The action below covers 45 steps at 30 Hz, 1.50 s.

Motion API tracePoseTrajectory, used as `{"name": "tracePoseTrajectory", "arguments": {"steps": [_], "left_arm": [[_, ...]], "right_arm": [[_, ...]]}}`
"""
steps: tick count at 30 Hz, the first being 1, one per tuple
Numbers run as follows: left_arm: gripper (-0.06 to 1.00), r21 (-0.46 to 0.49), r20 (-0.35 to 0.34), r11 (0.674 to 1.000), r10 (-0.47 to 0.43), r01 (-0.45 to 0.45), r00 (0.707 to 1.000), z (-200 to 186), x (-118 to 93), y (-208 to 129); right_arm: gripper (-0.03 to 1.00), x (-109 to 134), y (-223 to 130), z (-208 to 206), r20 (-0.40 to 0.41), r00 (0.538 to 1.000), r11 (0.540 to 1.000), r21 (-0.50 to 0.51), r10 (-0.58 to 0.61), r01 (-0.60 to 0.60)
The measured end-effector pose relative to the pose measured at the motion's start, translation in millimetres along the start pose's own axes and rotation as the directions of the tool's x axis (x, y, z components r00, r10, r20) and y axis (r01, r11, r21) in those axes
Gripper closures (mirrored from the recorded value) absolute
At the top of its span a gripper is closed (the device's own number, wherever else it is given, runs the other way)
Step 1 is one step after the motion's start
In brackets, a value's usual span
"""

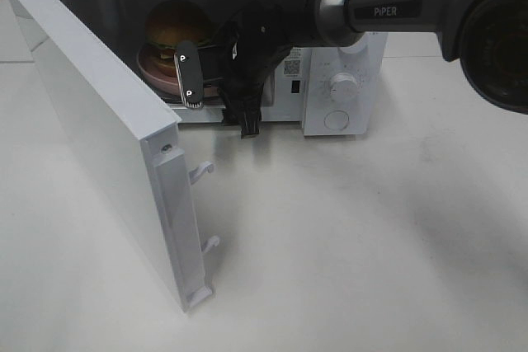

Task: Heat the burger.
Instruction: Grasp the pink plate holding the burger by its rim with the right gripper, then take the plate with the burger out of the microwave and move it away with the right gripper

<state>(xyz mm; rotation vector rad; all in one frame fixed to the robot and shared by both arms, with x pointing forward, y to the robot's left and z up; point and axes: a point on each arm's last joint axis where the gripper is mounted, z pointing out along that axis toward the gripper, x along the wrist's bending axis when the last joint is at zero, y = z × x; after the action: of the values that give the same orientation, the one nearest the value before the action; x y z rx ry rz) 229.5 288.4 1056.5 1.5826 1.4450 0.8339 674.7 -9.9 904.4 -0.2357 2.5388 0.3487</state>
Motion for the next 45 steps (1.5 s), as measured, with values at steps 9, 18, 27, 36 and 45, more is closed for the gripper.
{"name": "tracePoseTrajectory", "arguments": {"steps": [9,18,27,36,45], "left_arm": [[-0.04,0.000,0.000,1.000,0.000,0.000,1.000,0.0,0.0,0.0],[-0.04,0.000,0.000,1.000,0.000,0.000,1.000,0.0,0.0,0.0],[-0.04,0.000,-0.001,1.000,0.000,0.000,1.000,0.0,0.1,0.0],[-0.04,0.000,-0.001,1.000,0.000,0.000,1.000,0.0,0.1,0.0],[-0.04,0.000,-0.001,1.000,0.000,0.000,1.000,0.0,0.1,0.0]], "right_arm": [[0.58,-0.6,2.5,-0.8,-0.011,1.000,0.999,-0.014,0.029,-0.029],[0.86,-5.1,7.0,-7.1,0.014,1.000,1.000,-0.024,0.009,-0.009],[0.87,0.8,16.2,-17.2,-0.041,0.998,0.998,-0.018,-0.052,0.052],[0.87,11.7,17.5,-35.1,-0.091,0.984,0.988,-0.031,-0.152,0.150],[0.87,21.7,12.1,-56.9,-0.111,0.970,0.976,-0.038,-0.217,0.214]]}}
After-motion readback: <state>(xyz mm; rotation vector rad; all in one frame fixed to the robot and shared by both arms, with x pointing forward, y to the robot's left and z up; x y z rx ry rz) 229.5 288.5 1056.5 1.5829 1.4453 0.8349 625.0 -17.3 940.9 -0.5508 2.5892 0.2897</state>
